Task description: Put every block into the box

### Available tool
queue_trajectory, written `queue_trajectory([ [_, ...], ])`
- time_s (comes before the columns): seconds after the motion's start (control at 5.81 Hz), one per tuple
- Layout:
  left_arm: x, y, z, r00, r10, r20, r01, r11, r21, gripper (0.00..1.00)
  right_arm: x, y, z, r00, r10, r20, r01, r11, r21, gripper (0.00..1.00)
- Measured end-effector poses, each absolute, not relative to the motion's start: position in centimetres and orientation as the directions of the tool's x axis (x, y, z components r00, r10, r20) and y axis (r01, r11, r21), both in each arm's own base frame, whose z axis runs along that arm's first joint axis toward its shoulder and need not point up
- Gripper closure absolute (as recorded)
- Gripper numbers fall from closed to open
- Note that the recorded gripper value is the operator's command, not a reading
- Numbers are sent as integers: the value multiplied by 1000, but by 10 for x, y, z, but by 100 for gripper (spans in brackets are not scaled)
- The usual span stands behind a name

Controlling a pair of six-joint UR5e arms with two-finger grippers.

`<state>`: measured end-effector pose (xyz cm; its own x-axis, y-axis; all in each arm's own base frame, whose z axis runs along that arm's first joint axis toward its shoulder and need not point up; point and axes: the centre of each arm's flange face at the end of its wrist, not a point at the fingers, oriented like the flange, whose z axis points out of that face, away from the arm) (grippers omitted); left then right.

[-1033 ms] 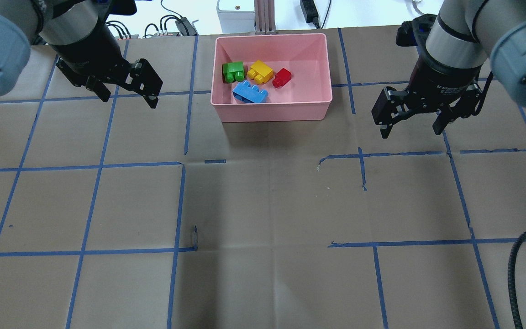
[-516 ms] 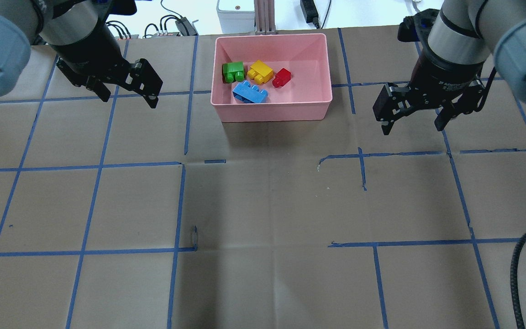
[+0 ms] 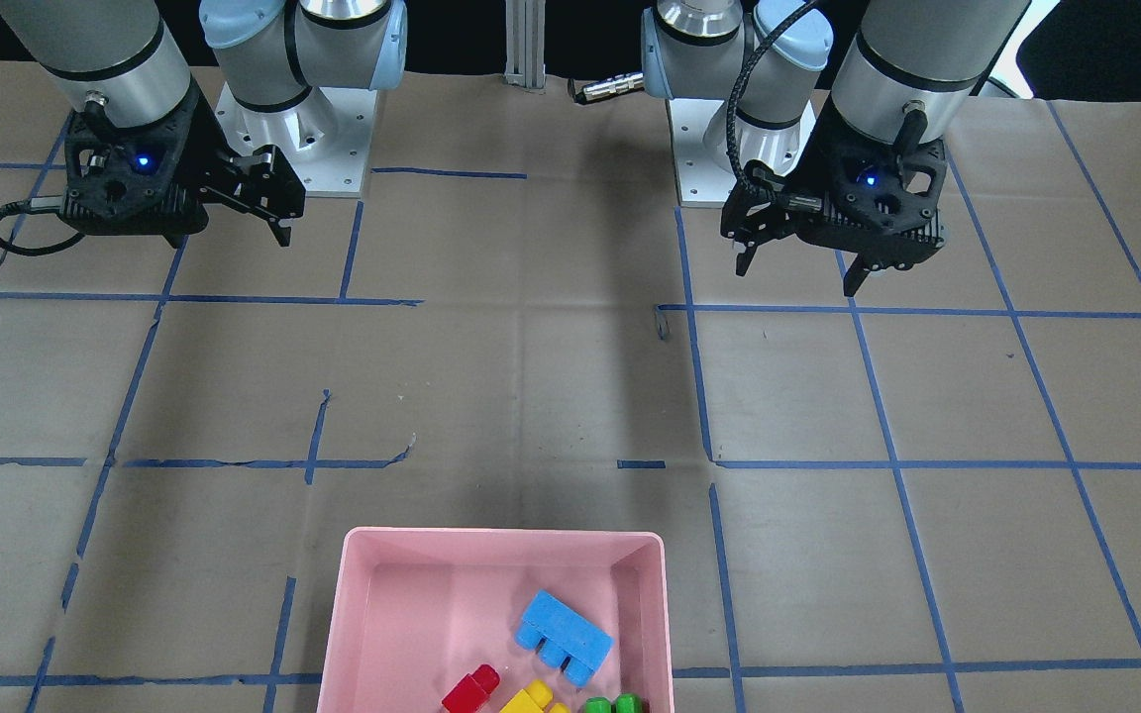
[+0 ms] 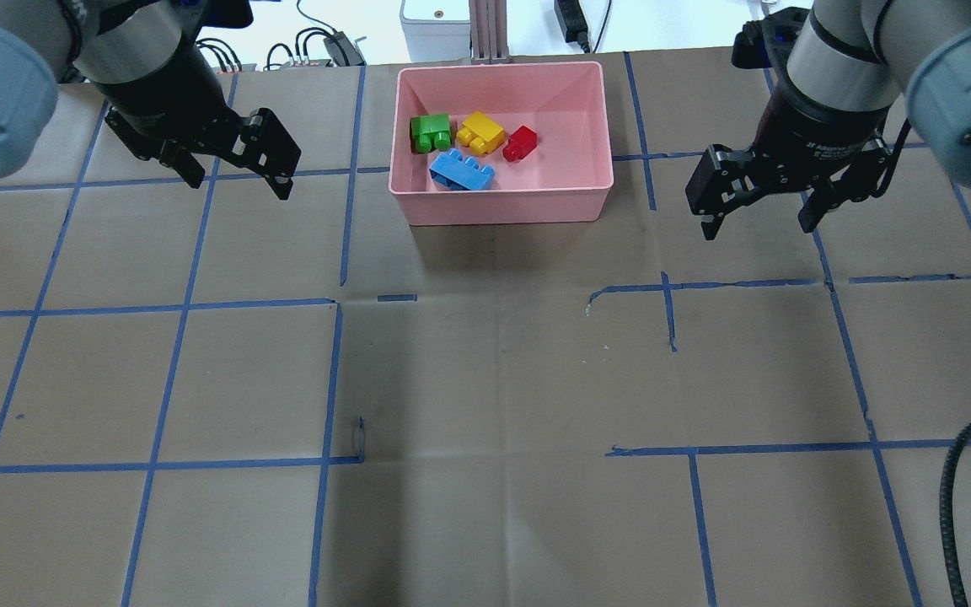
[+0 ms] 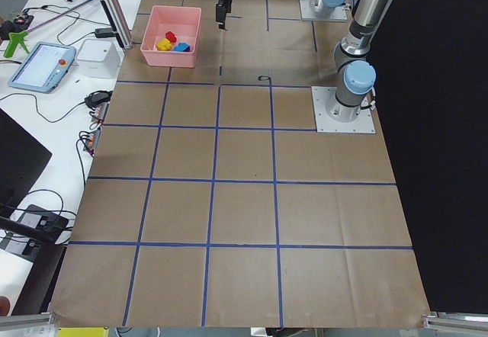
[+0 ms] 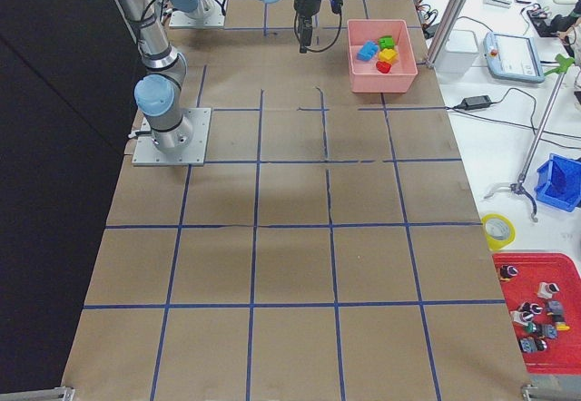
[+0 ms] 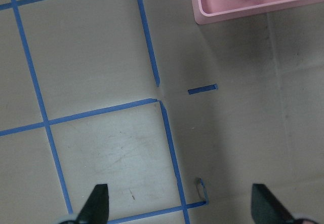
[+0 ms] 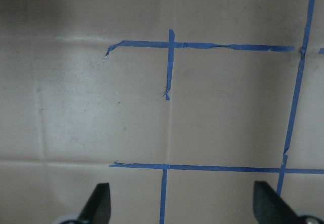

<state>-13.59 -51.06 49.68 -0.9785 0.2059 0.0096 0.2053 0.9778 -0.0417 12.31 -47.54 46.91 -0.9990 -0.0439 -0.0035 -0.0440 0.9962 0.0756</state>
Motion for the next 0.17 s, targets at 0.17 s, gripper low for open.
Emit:
queue_trajectory([
  [0.17,-136,-511,496,-979,206,10,205,978,-41,1,123,-474,468,-999,-44,-4,-44,996,77,0],
])
